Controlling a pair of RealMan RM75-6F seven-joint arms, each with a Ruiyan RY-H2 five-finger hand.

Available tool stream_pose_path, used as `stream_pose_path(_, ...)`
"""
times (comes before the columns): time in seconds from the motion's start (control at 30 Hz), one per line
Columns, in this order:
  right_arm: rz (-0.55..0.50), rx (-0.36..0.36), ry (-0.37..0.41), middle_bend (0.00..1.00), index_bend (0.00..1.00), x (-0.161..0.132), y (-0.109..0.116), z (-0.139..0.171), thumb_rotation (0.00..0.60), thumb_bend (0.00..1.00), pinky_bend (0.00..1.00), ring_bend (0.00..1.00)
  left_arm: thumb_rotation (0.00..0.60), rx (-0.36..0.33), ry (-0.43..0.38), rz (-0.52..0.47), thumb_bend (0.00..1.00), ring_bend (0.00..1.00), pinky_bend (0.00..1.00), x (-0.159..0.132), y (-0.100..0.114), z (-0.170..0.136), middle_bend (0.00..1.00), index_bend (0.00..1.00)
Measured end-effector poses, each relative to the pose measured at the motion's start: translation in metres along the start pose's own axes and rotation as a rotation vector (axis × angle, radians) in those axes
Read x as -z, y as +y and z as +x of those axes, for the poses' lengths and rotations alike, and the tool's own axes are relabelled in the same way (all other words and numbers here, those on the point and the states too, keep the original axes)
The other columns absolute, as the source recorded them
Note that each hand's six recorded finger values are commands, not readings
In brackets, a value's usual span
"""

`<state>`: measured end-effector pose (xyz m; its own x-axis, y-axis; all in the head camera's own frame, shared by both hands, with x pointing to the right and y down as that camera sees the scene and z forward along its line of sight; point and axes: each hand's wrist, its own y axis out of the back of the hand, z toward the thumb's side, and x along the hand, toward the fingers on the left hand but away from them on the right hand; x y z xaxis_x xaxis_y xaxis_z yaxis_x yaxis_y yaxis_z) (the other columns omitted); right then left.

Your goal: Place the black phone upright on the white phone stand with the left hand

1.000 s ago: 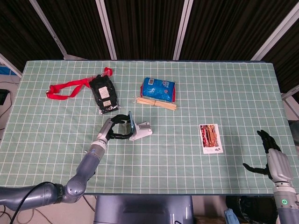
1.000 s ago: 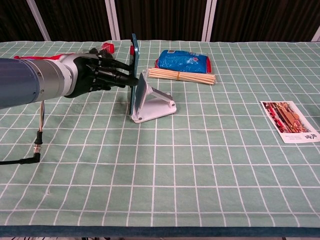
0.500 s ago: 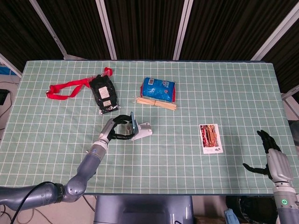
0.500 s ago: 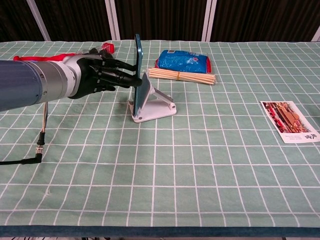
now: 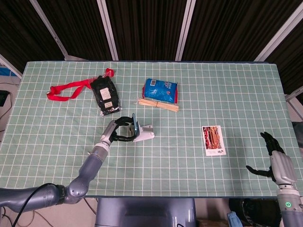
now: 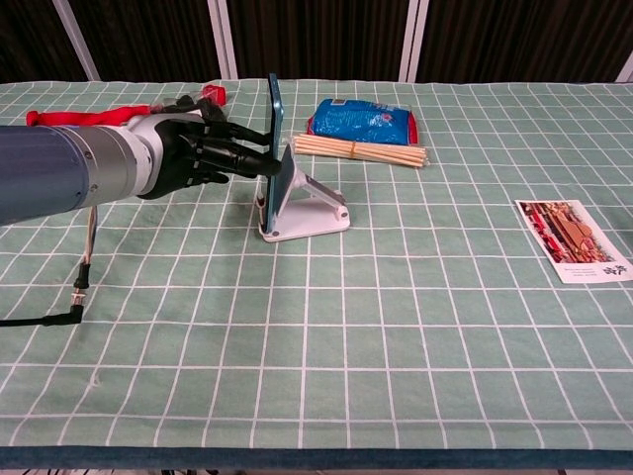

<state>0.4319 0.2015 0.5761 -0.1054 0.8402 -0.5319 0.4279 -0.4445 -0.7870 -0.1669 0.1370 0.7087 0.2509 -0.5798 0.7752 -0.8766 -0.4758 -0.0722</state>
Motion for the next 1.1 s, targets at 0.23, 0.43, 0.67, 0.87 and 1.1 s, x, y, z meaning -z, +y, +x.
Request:
stream_pose_path(0.23,0.0,0.001,0.0,0.0,0.0,0.0001,0.0001,0.0001,0.6,0.12,0.15,0.0,0.6,0.01,0.01,0.025,0.46,0.14,0.0,0.0038,-0.0007,0.0007,0.51,0.46)
stream_pose_path(0.43,-0.001,0.001,0.0,0.0,0.0,0.0001,0.0001,0.0001,0.6,0.12,0.15,0.0,0.6,0.019,0.007,0.06,0.44,0.1,0.0,0.0045,-0.0021,0.0008,0.4,0.38)
stream_pose_path(0.67,-0.003,0.0,0.001,0.0,0.0,0.0,0.0,0.0002,0.6,0.12,0.15,0.0,0.6,0.024,0.009,0.07,0.42,0.07,0.0,0.0051,-0.0028,0.0004,0.31,0.34)
stream_pose_path(0.87,-0.004,0.0,0.001,0.0,0.0,0.0,0.0,0.0003,0.6,0.12,0.15,0.0,0.6,0.035,0.009,0.079,0.35,0.02,0.0,0.005,-0.0039,-0.0004,0.18,0.25)
stream_pose_path(1.1,-0.007,0.002,0.003,0.0,0.0,-0.0004,0.0003,0.0004,0.6,0.12,0.15,0.0,0.6,0.045,0.008,0.093,0.34,0.0,0.0,0.0059,-0.004,-0.0018,0.1,0.15)
